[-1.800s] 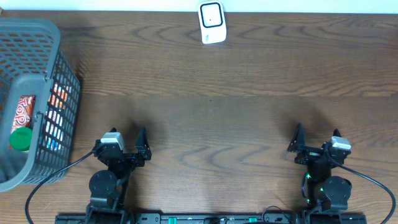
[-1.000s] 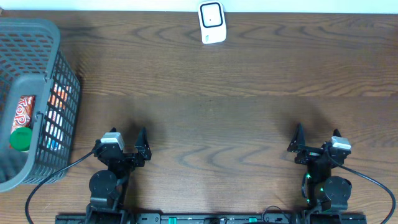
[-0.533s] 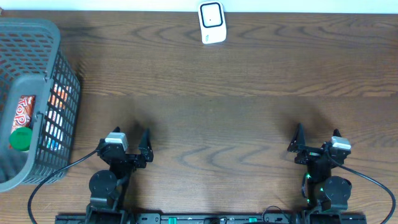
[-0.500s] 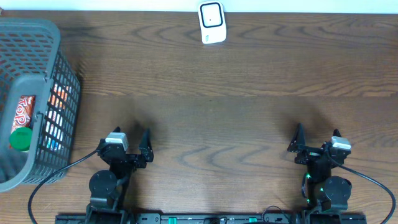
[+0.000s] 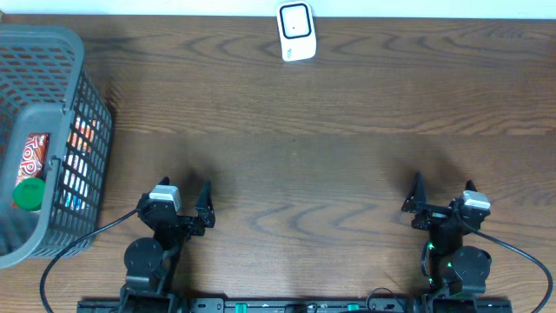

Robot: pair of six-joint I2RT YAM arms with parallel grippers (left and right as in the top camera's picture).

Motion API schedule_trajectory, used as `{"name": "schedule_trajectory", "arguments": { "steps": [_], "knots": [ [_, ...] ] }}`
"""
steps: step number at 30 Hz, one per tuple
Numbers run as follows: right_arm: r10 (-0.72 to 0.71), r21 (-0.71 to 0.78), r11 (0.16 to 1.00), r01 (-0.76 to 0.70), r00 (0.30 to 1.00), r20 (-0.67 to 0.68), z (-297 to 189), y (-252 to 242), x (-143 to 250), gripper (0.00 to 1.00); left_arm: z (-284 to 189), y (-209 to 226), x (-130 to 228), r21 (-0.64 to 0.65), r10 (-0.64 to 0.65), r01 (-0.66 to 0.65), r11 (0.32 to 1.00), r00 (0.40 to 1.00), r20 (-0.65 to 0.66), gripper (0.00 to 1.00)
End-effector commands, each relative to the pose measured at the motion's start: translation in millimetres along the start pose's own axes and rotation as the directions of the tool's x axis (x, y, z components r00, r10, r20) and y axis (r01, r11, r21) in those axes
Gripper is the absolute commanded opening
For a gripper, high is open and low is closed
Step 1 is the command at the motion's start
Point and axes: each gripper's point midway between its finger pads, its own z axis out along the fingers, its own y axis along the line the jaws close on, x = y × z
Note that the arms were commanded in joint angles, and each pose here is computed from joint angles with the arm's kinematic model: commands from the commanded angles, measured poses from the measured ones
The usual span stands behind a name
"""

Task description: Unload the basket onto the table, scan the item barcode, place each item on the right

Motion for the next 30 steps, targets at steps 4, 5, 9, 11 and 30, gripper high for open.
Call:
{"name": "schedule_trajectory", "arguments": {
  "steps": [4, 5, 9, 11, 30],
  "knots": [
    [-0.011, 0.015, 1.0, 0.011, 1.0, -0.001, 0, -3, 1, 0.99, -8, -12, -37, 0.033, 0.075, -0.075, 0.997, 0.997, 0.007, 0.88],
    [-0.011, 0.015, 1.0, 0.011, 1.0, -0.001, 0, -3, 1, 0.99, -9, -14, -45, 0.032, 0.088, -0.088, 0.996, 0.996, -0.002, 0.88],
    [-0.011, 0.015, 1.0, 0.011, 1.0, -0.001, 0, -3, 1, 0.99, -9, -19, -73, 0.029, 0.105, -0.103, 0.994, 0.992, -0.069, 0.88],
    [-0.011, 0.015, 1.0, 0.011, 1.0, -0.001, 0, -3, 1, 0.99, -7, -25, -88, 0.049, 0.103, -0.098, 0.994, 0.99, -0.101, 0.88],
    [-0.011, 0.015, 1.0, 0.011, 1.0, -0.001, 0, -3, 1, 0.99, -20, -63, -195, 0.137, 0.035, -0.004, 0.991, 0.974, -0.224, 0.88]
  ]
}}
